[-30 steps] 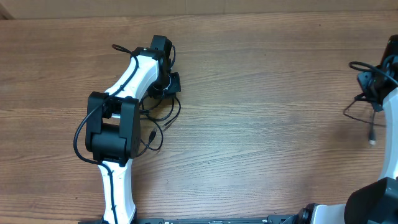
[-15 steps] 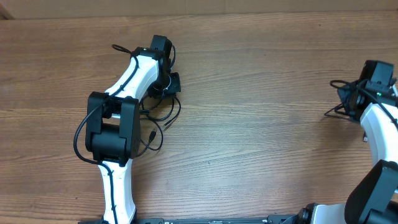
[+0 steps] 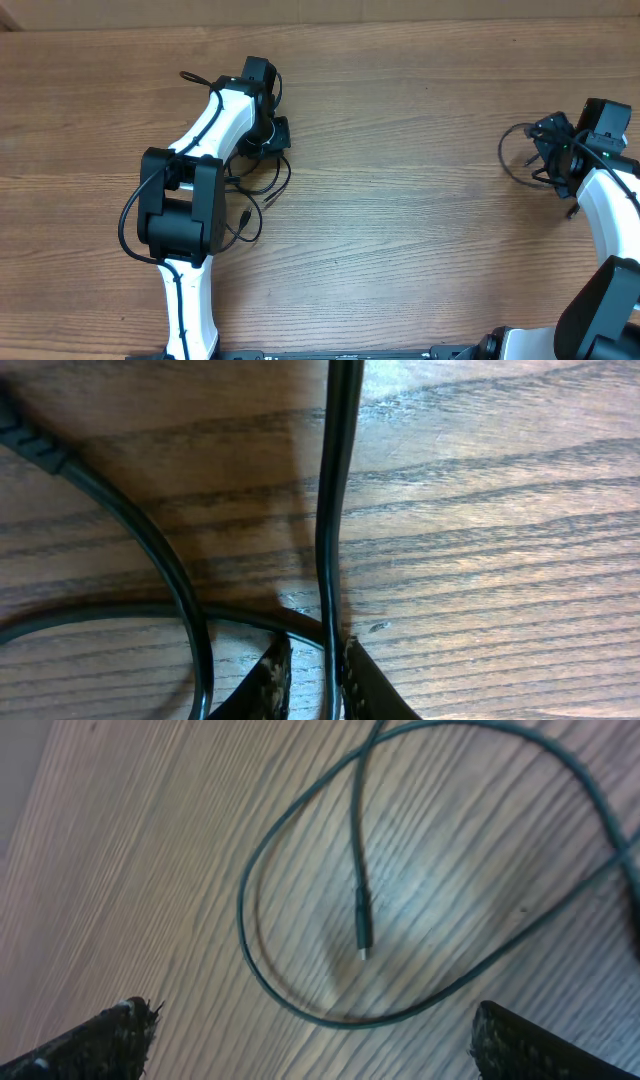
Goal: Untangle cables
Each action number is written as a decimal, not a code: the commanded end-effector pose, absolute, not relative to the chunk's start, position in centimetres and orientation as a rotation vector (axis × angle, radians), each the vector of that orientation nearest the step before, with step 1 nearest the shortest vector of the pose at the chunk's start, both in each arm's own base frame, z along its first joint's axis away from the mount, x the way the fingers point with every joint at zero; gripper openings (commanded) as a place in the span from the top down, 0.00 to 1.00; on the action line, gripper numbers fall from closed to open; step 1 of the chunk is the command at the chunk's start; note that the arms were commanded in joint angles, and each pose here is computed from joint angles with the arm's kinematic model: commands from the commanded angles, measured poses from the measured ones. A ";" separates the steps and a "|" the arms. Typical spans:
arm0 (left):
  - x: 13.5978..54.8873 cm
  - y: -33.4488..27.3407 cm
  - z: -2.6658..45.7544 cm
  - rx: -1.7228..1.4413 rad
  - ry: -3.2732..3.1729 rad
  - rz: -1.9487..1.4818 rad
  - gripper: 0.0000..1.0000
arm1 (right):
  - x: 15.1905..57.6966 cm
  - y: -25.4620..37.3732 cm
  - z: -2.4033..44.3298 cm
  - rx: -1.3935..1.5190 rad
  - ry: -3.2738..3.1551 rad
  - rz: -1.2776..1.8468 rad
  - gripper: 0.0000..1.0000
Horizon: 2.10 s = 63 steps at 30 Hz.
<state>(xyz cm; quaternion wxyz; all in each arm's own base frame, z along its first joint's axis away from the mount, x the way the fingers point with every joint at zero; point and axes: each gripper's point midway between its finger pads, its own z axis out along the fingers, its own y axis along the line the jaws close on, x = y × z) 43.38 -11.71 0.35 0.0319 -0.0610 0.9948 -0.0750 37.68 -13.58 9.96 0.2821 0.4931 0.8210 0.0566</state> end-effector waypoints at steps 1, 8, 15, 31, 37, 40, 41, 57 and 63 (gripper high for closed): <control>41.9 -11.7 -2.0 -0.175 3.129 -0.203 0.81 | 37.7 -12.5 9.6 1.257 2.260 0.205 0.00; 42.0 -11.7 -2.0 -0.175 3.128 -0.203 0.81 | 36.4 -6.6 8.9 1.239 2.420 0.559 0.00; 41.9 -11.7 -2.0 -0.175 3.129 -0.203 0.79 | 35.2 -0.8 8.1 1.123 2.593 0.610 0.00; 41.9 -11.7 -2.0 -0.175 3.130 -0.203 0.86 | 36.5 10.8 7.1 0.880 2.675 0.609 0.00; 41.9 -11.7 -2.0 -0.175 3.130 -0.203 0.92 | 34.6 15.0 4.4 0.753 2.809 0.590 0.00; 41.9 -11.7 -2.0 -0.175 3.131 -0.203 0.96 | 33.4 16.9 3.1 0.714 2.871 0.586 0.00; 41.9 -11.8 -2.0 -0.175 3.131 -0.210 0.96 | 33.0 17.6 2.7 0.716 2.886 0.583 0.00; 38.9 -21.6 6.9 0.741 2.779 -1.245 0.96 | 32.9 23.4 3.0 0.548 2.863 0.749 0.08; 38.9 -21.9 7.2 0.738 2.758 -1.282 0.96 | 33.3 25.8 4.6 0.465 2.826 0.958 0.23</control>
